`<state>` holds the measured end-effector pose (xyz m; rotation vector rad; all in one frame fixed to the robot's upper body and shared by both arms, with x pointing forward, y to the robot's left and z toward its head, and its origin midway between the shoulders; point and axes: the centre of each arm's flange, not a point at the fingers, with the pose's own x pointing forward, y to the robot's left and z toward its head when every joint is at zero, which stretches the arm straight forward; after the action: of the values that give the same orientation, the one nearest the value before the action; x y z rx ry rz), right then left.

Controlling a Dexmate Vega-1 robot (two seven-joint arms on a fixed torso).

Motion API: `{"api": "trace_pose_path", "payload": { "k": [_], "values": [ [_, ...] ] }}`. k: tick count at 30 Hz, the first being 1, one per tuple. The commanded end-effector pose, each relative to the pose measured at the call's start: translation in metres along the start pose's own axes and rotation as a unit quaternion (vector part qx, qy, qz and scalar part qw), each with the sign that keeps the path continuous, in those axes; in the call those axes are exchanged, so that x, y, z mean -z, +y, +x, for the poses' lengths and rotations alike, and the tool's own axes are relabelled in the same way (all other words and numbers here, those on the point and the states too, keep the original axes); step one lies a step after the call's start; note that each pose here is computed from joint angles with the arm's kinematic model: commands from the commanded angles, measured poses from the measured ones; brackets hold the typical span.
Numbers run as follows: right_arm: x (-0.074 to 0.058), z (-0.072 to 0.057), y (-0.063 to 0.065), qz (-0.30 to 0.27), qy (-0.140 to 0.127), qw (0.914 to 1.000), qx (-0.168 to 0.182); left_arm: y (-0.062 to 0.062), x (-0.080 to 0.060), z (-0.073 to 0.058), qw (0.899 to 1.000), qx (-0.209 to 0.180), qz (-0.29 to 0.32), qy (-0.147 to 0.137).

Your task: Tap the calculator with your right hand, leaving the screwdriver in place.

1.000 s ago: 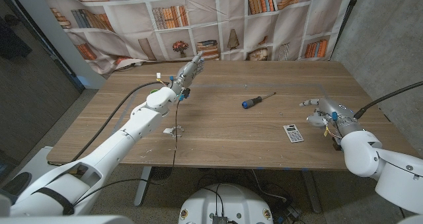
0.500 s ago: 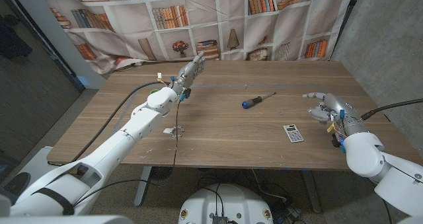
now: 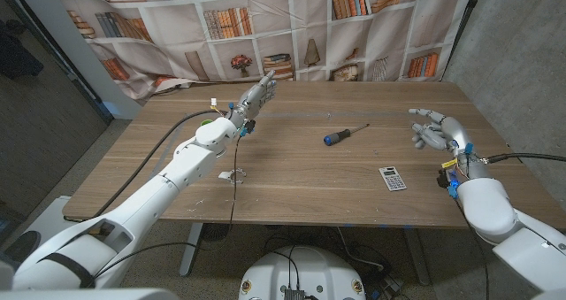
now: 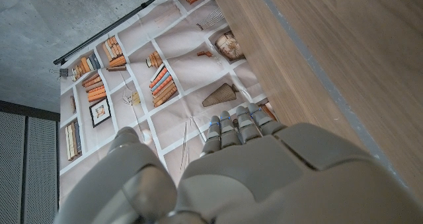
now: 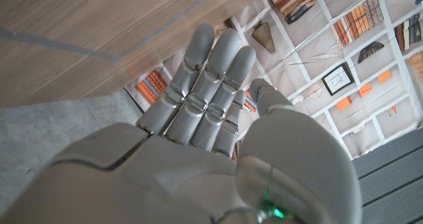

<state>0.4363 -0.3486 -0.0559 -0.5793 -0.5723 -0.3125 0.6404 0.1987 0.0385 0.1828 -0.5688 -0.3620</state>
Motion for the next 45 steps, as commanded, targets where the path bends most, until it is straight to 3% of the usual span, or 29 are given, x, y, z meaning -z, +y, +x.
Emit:
{"api": "trace_pose_path", "payload": {
  "k": [1, 8, 15, 23, 28, 34, 38, 45],
  "values": [
    [0.003, 0.021, -0.001, 0.174, -0.070, 0.9822, -0.017, 0.003, 0.002, -0.012, 1.000, -0.001, 0.001, 0.005],
    [0.008, 0.035, 0.006, 0.248, -0.088, 0.9637, -0.046, 0.004, -0.001, -0.015, 1.000, 0.005, 0.002, -0.005],
    [0.017, 0.050, 0.022, 0.351, -0.101, 0.9278, -0.075, 0.007, 0.002, -0.023, 1.000, 0.004, -0.013, -0.022],
    [0.014, 0.059, 0.038, 0.392, -0.109, 0.9103, -0.076, 0.016, 0.001, -0.029, 1.000, 0.019, -0.007, -0.020],
    [0.012, 0.059, 0.046, 0.400, -0.120, 0.9051, -0.080, 0.020, -0.002, -0.032, 0.999, 0.033, 0.007, -0.018],
    [0.004, 0.067, 0.050, 0.396, -0.125, 0.9053, -0.088, 0.022, 0.003, -0.039, 0.999, 0.037, 0.003, -0.011],
    [0.003, 0.074, 0.053, 0.392, -0.120, 0.9072, -0.096, 0.022, 0.005, -0.041, 0.999, 0.038, 0.002, -0.008],
    [0.008, 0.086, 0.064, 0.407, -0.108, 0.9002, -0.111, 0.022, 0.006, -0.050, 0.999, 0.031, -0.001, -0.013]
  ]
}}
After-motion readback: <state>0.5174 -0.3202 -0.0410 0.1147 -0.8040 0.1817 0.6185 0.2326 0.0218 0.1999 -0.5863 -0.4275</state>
